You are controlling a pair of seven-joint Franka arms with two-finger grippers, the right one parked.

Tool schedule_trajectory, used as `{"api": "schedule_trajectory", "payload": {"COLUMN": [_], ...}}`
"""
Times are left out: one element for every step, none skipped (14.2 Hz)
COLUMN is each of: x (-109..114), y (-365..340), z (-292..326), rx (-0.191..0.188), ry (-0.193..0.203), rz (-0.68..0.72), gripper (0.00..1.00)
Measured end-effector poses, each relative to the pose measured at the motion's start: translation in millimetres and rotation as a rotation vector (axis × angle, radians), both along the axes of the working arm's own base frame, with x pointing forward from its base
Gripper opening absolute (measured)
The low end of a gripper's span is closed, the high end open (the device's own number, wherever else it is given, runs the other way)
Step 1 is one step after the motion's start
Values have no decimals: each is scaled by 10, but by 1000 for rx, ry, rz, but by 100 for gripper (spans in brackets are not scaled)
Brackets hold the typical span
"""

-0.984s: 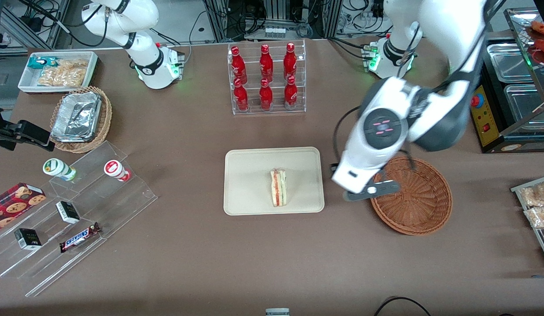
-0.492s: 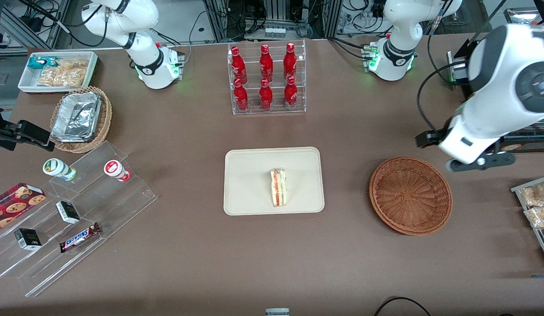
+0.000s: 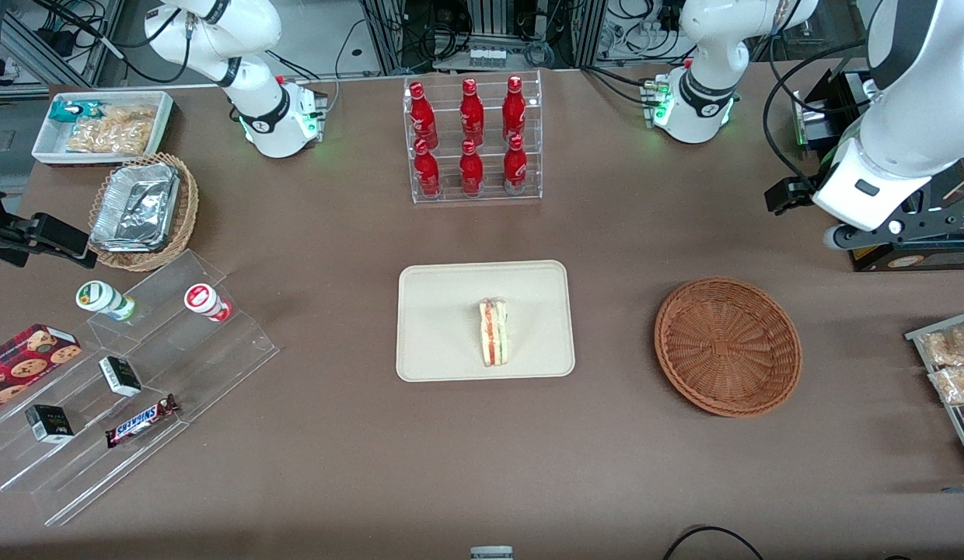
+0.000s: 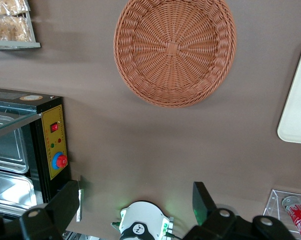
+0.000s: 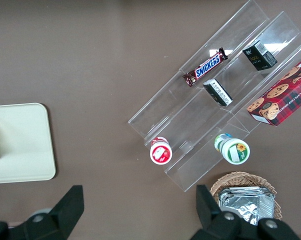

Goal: Place sandwich from basket to tray

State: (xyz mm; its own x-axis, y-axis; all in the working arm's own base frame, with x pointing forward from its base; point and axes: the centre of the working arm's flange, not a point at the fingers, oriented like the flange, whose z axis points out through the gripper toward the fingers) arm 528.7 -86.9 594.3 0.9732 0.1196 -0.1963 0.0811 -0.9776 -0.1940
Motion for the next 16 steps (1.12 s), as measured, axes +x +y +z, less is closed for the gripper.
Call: {"api": "schedule_trajectory", "payload": {"x": [-1,-2,-3,-3,-4,-6,-10,-8,-4,-1,-1,-3,-6,-11,-15,-19], "y": [1,3,5,5,4,1,3,30,72,100,106,100,87,64,43,34], "z": [-13,-27,-35,-36,-36,-37,-36,-30,-22,-19,-18,-16,-15,-13,-11,-7], "rx": [1,1,1,1,1,-2,-11,-21,-29,-35,-38,-40,-43,-45,-45,-45], "ry": [3,6,8,8,8,10,13,14,14,15,16,16,17,17,17,16], "rz": [0,0,0,0,0,1,3,11,21,27,28,27,25,21,18,16], "gripper": [100,100,100,100,100,100,100,100,100,100,100,100,100,100,100,100]}}
